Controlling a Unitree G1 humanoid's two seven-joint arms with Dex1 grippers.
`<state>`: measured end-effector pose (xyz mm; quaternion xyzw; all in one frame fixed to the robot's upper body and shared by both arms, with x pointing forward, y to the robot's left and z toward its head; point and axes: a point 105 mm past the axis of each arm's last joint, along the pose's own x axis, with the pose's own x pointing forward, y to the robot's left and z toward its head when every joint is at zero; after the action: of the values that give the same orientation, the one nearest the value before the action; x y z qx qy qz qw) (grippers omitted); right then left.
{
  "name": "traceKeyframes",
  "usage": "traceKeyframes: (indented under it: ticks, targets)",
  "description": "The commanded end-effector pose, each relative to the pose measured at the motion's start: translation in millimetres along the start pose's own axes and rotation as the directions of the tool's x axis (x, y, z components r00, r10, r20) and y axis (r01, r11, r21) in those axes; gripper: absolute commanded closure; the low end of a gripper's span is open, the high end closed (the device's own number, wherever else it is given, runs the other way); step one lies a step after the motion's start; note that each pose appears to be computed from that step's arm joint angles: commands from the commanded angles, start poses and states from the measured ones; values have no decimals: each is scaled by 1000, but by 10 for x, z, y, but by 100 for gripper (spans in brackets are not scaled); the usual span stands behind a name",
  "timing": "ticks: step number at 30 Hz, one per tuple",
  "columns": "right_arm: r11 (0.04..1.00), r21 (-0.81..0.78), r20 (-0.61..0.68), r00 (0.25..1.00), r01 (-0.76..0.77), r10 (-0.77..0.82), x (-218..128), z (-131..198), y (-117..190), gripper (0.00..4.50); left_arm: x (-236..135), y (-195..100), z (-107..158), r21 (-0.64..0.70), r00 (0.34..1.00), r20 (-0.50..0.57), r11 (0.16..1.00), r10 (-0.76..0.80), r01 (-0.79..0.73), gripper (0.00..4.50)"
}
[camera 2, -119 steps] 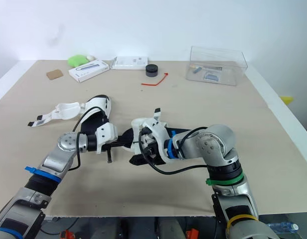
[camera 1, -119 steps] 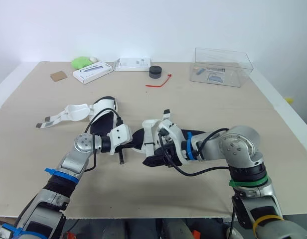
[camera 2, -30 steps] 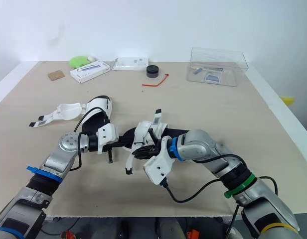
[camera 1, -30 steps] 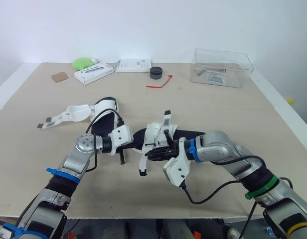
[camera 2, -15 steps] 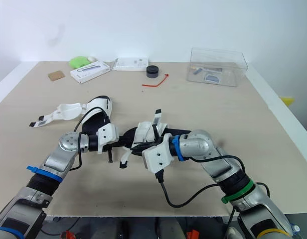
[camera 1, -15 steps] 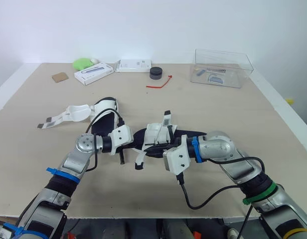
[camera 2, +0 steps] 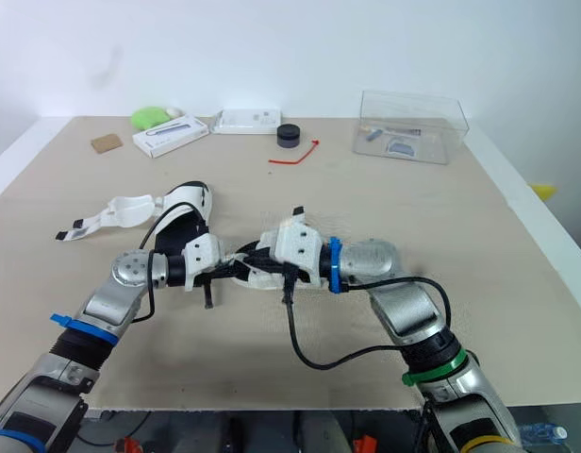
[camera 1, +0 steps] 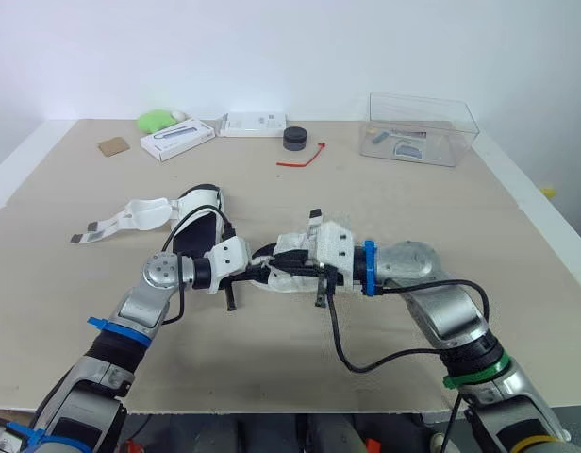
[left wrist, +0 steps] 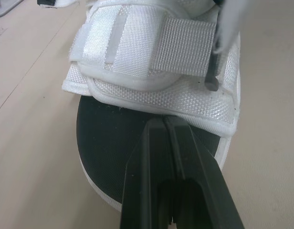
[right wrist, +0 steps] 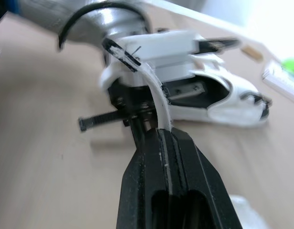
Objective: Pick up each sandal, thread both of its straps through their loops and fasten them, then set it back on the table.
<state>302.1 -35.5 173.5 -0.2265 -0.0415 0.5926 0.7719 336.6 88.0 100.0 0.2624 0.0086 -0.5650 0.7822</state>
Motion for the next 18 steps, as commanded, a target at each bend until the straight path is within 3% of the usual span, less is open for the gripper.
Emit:
traceKeyframes:
  ticks: [1,10,18]
  targets:
    - [999,28,71,996,45,-47,-30,289,-154,446,38,-179,-324,-72,992,-114,996,-56,48,450]
    - [950,274,-56,988,151,-141,-63,99,-432,446,50,-197,-321,-72,992,-110,996,-57,49,450]
    - [898,390,-137,977,204,-162,-60,-29,-538,446,54,-211,-319,-73,992,-108,996,-58,51,450]
